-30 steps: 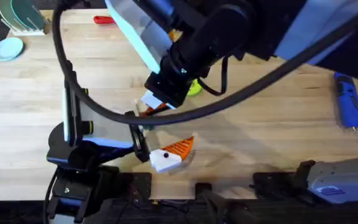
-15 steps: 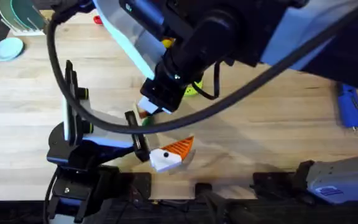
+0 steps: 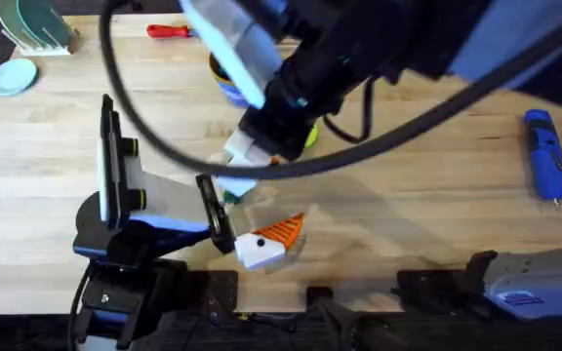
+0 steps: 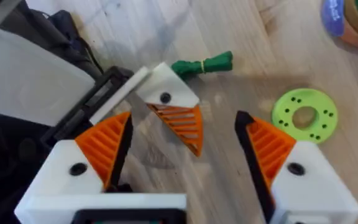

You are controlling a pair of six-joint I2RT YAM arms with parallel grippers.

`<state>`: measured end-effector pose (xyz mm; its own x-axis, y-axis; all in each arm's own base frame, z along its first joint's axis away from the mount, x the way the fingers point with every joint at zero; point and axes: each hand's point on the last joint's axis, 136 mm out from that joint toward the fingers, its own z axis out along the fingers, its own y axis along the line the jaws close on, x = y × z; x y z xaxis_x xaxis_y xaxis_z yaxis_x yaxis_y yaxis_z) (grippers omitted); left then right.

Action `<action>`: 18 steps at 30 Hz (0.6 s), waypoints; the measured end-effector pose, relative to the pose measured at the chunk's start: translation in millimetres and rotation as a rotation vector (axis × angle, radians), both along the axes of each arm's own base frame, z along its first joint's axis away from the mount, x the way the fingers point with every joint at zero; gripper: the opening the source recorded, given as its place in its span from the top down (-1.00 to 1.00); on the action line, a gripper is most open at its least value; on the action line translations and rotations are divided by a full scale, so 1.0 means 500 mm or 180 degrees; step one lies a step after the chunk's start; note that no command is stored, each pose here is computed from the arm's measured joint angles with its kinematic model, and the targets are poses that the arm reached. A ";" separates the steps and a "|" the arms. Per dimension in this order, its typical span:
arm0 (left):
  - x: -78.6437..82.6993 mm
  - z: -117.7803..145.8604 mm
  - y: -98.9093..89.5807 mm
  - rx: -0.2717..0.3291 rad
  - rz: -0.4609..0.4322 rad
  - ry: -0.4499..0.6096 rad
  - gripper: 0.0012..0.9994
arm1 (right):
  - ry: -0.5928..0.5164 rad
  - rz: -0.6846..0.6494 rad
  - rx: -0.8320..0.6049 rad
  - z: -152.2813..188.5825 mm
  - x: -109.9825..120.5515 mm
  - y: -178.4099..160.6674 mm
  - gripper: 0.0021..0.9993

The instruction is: Pick up the gripper from the table and insert it into the empty holder that is missing its gripper. Then pick up a screw, insert it into the mounting hole, and use the screwdriver to tighten it. Finally, clean up the table by picking up the vegetable and placing it into the bucket.

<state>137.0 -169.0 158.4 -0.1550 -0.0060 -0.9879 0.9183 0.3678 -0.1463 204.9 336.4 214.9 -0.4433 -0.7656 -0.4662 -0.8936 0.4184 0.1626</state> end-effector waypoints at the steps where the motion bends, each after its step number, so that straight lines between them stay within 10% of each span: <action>1: 0.000 0.000 0.000 0.0000 0.0000 -0.0002 -0.99 | -0.0008 -0.0048 0.0010 0.010 0.005 -0.013 -0.98; 18: 0.000 0.000 0.000 0.0000 -0.0002 -0.0002 -0.99 | -0.0322 -0.0650 0.0416 0.147 -0.003 -0.211 -0.99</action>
<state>137.0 -169.0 158.4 -0.1544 -0.0059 -0.9880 0.9186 0.3673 -0.1458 203.3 231.0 288.3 -0.5286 -0.5953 -0.6051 -0.8072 0.5732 0.1413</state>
